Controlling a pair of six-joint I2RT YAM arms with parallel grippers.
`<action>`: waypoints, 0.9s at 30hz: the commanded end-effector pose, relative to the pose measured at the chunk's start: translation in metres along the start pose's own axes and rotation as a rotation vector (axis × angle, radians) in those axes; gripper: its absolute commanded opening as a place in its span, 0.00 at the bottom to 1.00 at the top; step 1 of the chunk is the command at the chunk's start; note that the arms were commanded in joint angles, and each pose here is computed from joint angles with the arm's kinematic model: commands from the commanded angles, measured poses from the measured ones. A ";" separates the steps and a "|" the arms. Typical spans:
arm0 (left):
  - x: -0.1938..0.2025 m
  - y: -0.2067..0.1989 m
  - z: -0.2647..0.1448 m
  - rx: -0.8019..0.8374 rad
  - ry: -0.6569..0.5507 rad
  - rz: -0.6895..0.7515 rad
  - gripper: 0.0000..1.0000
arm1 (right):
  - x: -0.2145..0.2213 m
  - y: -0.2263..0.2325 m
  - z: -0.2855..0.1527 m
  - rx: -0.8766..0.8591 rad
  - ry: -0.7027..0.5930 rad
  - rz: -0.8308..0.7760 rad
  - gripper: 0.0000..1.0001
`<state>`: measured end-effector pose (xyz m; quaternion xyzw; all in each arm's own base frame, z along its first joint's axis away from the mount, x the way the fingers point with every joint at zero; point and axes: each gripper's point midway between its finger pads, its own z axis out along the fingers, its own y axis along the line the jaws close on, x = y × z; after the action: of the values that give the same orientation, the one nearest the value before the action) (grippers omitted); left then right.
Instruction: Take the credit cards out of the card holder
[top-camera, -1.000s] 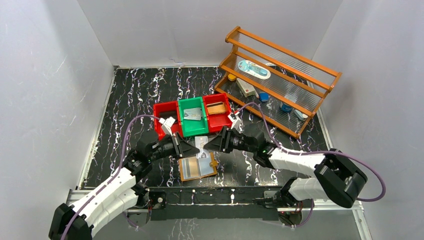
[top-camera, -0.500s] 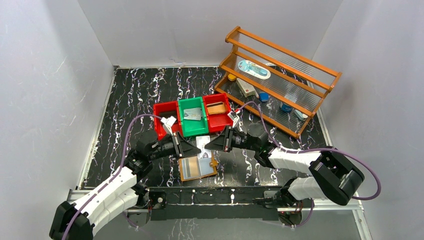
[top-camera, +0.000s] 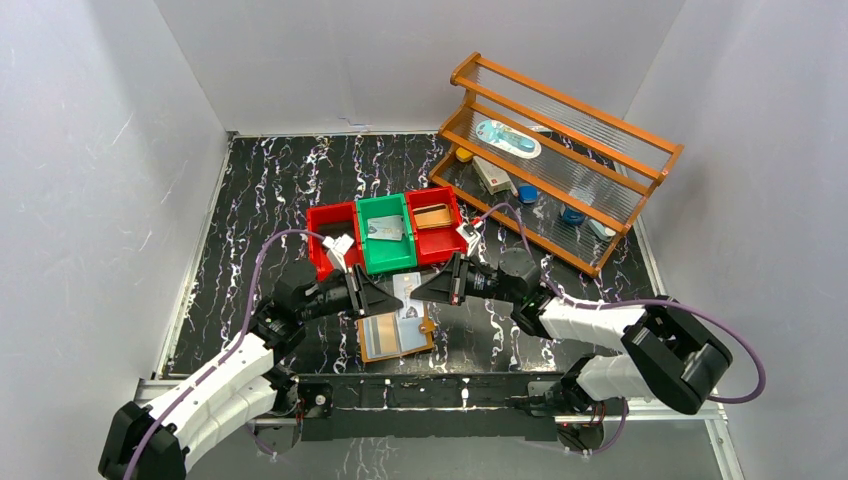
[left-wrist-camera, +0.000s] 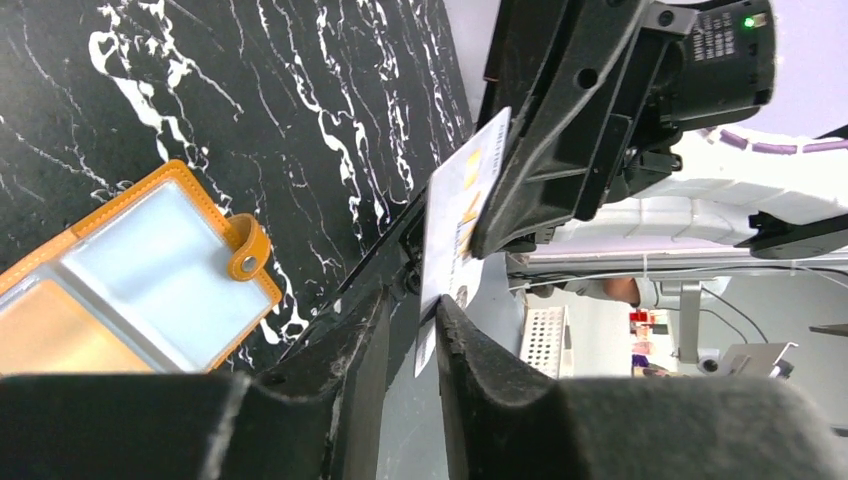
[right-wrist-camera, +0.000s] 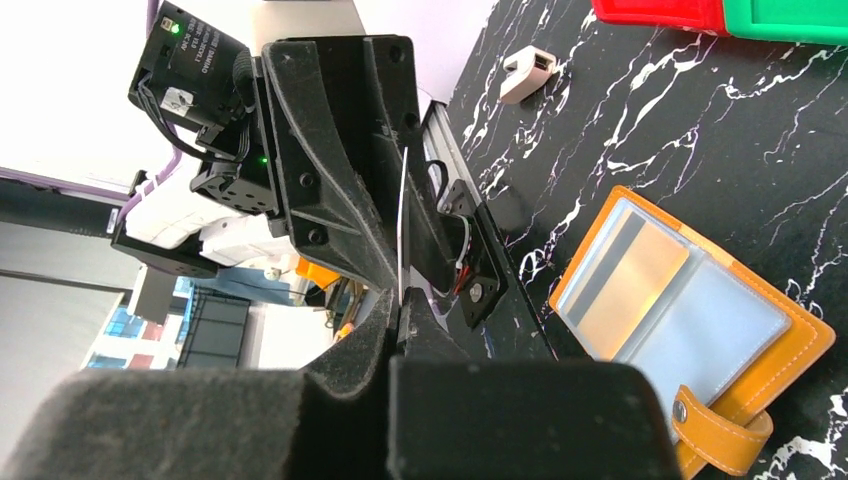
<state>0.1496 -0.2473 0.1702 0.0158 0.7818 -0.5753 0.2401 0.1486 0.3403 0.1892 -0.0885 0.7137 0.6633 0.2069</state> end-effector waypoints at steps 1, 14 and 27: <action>-0.004 -0.004 -0.002 -0.025 0.004 0.036 0.32 | -0.007 0.014 -0.006 -0.020 -0.037 -0.055 0.00; -0.029 0.031 -0.031 -0.372 -0.078 0.205 0.97 | -0.025 0.000 -0.006 0.153 -0.077 -0.098 0.00; -0.056 0.057 -0.076 -0.694 -0.153 0.317 0.98 | -0.052 -0.026 -0.003 0.369 -0.139 -0.121 0.00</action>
<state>0.1826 -0.1713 0.1543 0.0112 0.8844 -0.3065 0.3517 0.1806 0.3267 0.1717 -0.0523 0.7968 0.5445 0.2567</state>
